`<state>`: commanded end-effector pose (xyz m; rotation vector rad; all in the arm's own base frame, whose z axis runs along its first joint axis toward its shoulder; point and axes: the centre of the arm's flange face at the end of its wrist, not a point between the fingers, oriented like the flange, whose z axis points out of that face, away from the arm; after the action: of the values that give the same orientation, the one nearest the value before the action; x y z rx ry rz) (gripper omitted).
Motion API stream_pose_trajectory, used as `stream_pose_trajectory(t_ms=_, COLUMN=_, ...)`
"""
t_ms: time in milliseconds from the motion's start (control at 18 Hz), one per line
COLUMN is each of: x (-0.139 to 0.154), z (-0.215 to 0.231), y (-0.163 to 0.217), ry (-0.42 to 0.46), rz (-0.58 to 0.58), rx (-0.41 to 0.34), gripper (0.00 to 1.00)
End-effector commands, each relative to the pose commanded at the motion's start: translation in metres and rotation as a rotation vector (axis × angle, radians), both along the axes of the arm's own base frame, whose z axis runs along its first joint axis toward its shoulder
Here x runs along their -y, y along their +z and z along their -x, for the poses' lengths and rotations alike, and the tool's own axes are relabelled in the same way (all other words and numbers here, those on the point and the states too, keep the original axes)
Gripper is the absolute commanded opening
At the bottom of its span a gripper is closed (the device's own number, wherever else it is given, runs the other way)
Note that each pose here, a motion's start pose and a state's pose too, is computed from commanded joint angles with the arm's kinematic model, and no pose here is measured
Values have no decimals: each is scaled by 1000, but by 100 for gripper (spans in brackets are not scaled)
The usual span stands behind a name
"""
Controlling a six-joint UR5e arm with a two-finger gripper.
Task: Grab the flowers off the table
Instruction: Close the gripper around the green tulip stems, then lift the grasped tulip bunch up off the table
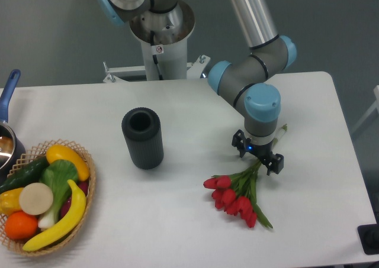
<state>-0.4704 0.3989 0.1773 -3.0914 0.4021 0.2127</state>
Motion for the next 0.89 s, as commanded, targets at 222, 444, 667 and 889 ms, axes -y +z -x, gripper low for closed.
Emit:
stream_pose_trajectory(t_ms=222, x=-10, z=8, y=-1, ry=-8, rz=-6, rx=-9, gripper=100)
stream_pose_trajectory(t_ms=444, x=-16, z=5, y=-5, ry=-20, rz=-6, rx=-2, gripper=0)
stream_pose_trajectory(t_ms=667, x=-19, z=7, y=6, ry=7, rz=-17, rx=-23, gripper=0)
stream_pose_trajectory(t_ms=889, x=-18, z=8, y=27, ry=25, rz=-32, rx=-52, gripper=0)
